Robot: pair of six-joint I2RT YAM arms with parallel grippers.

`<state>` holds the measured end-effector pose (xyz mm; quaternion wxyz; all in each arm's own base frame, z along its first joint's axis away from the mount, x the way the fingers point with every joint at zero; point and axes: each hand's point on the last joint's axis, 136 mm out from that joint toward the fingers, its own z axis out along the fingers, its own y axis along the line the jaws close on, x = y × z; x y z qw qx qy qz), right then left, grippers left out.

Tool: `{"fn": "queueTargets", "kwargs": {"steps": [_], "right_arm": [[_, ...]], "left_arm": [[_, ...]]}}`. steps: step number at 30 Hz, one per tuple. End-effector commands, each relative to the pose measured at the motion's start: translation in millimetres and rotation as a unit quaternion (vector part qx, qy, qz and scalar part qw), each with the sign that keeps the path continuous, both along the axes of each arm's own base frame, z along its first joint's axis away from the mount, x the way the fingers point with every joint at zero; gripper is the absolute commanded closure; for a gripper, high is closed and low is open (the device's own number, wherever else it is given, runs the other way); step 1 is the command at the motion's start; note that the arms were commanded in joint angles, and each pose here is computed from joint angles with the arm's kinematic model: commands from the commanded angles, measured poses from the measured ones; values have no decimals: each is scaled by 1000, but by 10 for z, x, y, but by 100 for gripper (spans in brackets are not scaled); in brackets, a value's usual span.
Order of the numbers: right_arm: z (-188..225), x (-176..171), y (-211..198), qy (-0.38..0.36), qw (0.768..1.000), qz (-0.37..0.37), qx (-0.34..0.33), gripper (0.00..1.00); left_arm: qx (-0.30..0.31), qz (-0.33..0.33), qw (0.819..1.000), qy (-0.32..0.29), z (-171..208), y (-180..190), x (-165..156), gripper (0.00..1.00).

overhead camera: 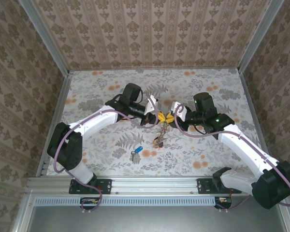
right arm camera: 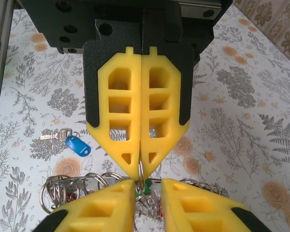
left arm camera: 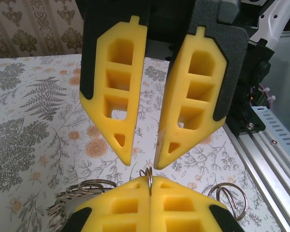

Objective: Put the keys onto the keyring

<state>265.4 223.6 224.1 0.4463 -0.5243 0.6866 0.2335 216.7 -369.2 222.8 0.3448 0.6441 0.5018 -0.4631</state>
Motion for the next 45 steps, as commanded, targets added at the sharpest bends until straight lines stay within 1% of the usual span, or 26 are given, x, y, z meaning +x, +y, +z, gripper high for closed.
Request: {"fn": "queueTargets", "kwargs": {"steps": [1,13,31,40,45], "right_arm": [[58,-34,56,3,1000,21,6,79],[-44,16,52,13,1000,15,-5,80],[-169,-10,64,35,999,21,-11,77],[-152,-16,47,42,999,16,-12,73],[-150,-59,43,47,999,18,-8,73]], "left_arm": [[-38,-25,999,-31,317,-23,-64,100],[-42,-30,998,-31,344,-34,-76,100],[-38,-26,998,-35,325,-33,-73,100],[-34,-22,998,-43,325,-42,-70,100],[-35,-23,998,-44,331,-45,-78,100]]}}
